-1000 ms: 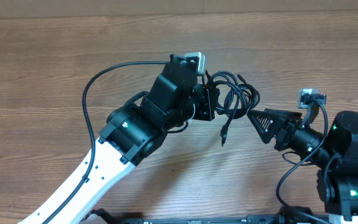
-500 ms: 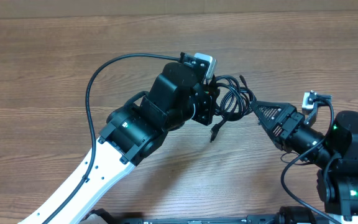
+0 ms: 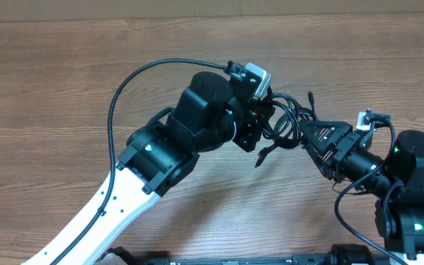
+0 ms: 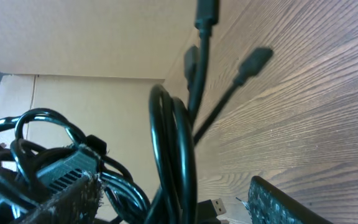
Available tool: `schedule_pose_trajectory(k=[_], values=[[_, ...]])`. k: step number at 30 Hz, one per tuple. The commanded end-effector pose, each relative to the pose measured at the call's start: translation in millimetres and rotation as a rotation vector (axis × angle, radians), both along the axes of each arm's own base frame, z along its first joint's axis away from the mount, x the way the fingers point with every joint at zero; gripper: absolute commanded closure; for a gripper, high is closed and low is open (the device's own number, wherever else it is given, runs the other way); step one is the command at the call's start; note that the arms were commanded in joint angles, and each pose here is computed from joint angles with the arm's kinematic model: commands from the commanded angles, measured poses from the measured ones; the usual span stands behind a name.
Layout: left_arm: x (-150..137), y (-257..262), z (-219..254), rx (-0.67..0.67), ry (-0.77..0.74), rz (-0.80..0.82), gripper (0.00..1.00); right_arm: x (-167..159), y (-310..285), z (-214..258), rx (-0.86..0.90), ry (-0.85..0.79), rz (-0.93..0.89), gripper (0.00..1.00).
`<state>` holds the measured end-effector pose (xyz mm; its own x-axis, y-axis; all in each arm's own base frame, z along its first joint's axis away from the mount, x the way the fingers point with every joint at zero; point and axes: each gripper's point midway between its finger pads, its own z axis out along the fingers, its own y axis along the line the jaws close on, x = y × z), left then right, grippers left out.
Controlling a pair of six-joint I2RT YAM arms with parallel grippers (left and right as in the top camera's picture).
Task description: Untangle cables
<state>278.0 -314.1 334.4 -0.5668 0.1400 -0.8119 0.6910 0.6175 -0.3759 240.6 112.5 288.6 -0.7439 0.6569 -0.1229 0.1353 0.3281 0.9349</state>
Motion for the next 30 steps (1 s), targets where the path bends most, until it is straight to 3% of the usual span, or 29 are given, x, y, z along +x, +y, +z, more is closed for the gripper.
schedule_pose_trajectory(k=[1,8,12,22,26,30], values=[[-6.9,-5.8,8.9,-0.012,-0.036,-0.056,0.96,0.2,-0.4,11.3,-0.004,-0.034,0.000,0.26],[-9.5,-1.5,-1.1,0.100,-0.146,-0.133,0.96,2.6,-3.3,10.1,-0.138,-0.158,0.040,0.14],[-10.0,1.6,-6.6,0.151,-0.185,-0.159,0.96,4.2,-5.2,9.5,-0.213,-0.225,0.060,0.13],[0.6,18.0,-20.5,0.244,-0.173,-0.070,0.96,4.7,-4.9,11.7,-0.371,-0.393,0.139,0.13],[-2.2,20.2,-25.7,0.256,-0.147,-0.070,0.96,-2.8,4.2,15.4,-0.433,-0.517,0.245,0.06],[-9.1,21.9,-33.8,0.282,-0.116,-0.086,0.96,-2.9,4.1,14.8,-0.456,-0.538,0.256,0.03]])
